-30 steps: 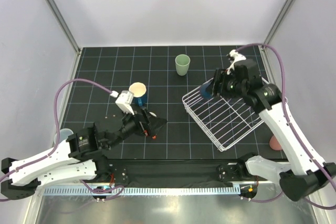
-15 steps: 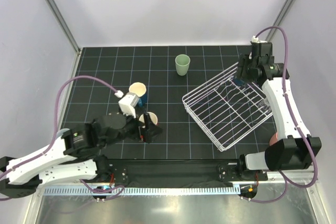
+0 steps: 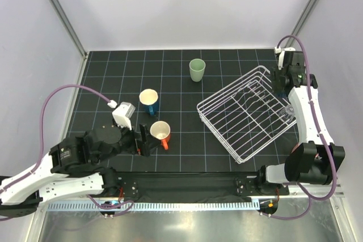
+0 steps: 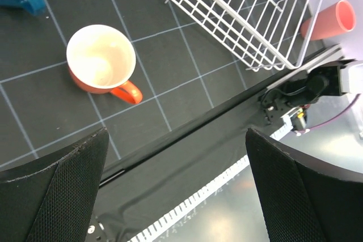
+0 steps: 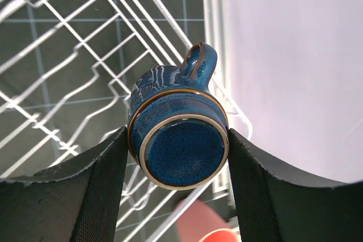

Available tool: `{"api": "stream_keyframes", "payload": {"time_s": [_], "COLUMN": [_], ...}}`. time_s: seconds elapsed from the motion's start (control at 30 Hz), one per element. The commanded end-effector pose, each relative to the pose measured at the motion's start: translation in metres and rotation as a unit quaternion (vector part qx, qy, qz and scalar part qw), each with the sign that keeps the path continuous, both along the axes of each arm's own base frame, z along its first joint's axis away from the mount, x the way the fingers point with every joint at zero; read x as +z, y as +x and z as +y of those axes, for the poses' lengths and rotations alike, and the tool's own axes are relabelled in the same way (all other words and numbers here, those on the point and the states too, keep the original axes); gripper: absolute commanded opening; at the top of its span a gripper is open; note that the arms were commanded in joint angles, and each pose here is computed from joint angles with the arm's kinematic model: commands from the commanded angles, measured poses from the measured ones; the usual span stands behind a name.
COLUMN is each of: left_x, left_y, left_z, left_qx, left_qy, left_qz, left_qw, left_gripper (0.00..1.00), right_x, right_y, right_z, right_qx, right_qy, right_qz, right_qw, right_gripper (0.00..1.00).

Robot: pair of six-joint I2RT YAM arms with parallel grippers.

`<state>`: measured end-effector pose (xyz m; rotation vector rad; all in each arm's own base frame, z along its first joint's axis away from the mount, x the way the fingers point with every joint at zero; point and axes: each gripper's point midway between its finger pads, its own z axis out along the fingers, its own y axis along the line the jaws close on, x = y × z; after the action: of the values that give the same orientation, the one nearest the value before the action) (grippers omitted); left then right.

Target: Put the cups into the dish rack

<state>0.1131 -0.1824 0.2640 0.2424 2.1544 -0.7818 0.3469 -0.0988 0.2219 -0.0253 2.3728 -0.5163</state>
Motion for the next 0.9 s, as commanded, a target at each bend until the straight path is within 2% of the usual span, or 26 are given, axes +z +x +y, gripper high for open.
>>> {"api": "stream_keyframes", "payload": {"time_s": [0.0,0.33,0.73,0.87], "left_x": [-0.005,-0.003,-0.008,-0.017], "left_y": [0.005,0.009,0.009,0.007], "left_z": [0.008,-0.002,-0.004,-0.006], "left_qx": [0.007,0.000,-0.002,-0.003], "left_qy": [0.030,0.041,0.041,0.043], "left_qz": [-0.012,-0.018,-0.014,-0.005], "left_qw": [0.999,0.999,0.999,0.999], "left_gripper": [1.00,1.00,1.00,1.00], "right_x": [0.019,-0.003,-0.036,-0.051], "right_y": [0.012,0.011,0.024,0.030], "right_z": [-0.019,-0.027,-0.024,-0.019], "right_qx": [0.028,0.063,0.111,0.121], "right_qy": [-0.065,-0.036,-0.034,-0.007], "right_qz": [-0.024,0.015,0.060,0.082], "right_qw": [0.997,0.997,0.991,0.989], "right_gripper": [0.04,0.04,0.04,0.04]}}
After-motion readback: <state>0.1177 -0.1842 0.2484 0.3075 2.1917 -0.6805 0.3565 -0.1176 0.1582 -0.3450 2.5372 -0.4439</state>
